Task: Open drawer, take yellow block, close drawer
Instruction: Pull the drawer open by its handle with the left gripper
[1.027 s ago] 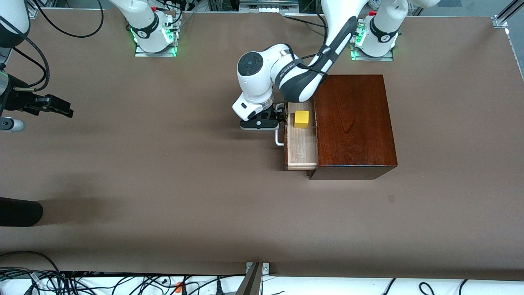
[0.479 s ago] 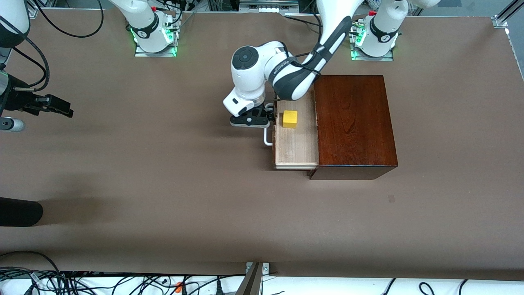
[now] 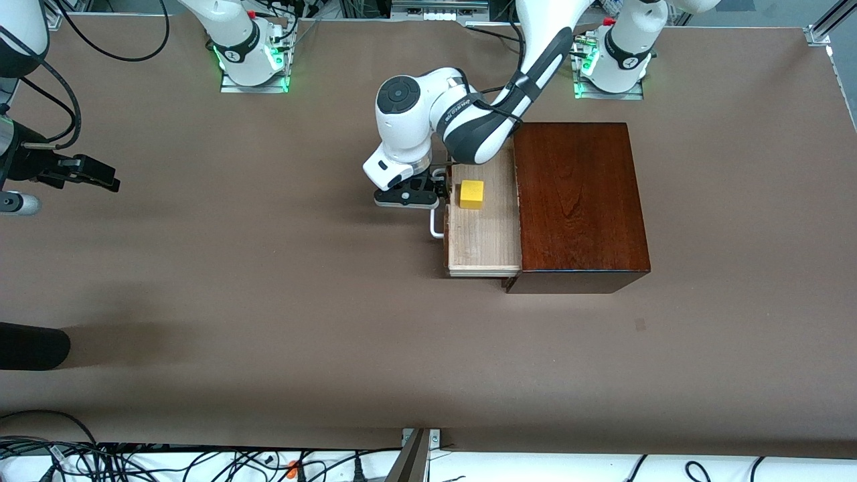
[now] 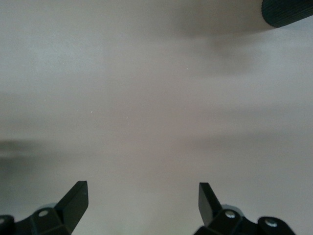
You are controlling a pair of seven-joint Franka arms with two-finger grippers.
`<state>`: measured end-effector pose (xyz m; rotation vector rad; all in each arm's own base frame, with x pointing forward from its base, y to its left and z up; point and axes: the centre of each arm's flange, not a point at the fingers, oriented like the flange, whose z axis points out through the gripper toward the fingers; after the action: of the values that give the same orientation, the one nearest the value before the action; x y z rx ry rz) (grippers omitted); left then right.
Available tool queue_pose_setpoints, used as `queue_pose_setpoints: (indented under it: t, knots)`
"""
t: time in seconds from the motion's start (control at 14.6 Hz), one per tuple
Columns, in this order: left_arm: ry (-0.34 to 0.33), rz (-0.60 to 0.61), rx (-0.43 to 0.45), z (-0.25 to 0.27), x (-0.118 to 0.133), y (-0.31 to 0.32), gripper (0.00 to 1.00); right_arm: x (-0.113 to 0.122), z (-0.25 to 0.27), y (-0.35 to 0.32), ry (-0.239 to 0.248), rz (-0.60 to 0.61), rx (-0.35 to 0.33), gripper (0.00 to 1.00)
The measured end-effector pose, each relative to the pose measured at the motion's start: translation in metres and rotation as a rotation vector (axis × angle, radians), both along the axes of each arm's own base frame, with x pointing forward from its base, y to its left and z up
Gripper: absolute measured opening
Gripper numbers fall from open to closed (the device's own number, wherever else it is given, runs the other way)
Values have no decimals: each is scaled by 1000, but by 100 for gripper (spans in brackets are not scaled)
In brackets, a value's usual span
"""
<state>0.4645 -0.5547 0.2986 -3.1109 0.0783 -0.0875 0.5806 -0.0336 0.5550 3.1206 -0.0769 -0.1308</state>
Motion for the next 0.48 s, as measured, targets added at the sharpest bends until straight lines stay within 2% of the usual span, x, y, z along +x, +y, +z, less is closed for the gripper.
queue_pose_setpoints:
  t: [0.21,0.48]
  knots:
    - [13,7,32,28,4,1,100,0,0,0,1,0,0,100]
    - [75,11,153,100,2,22,100,0,0,0,1,0,0,100]
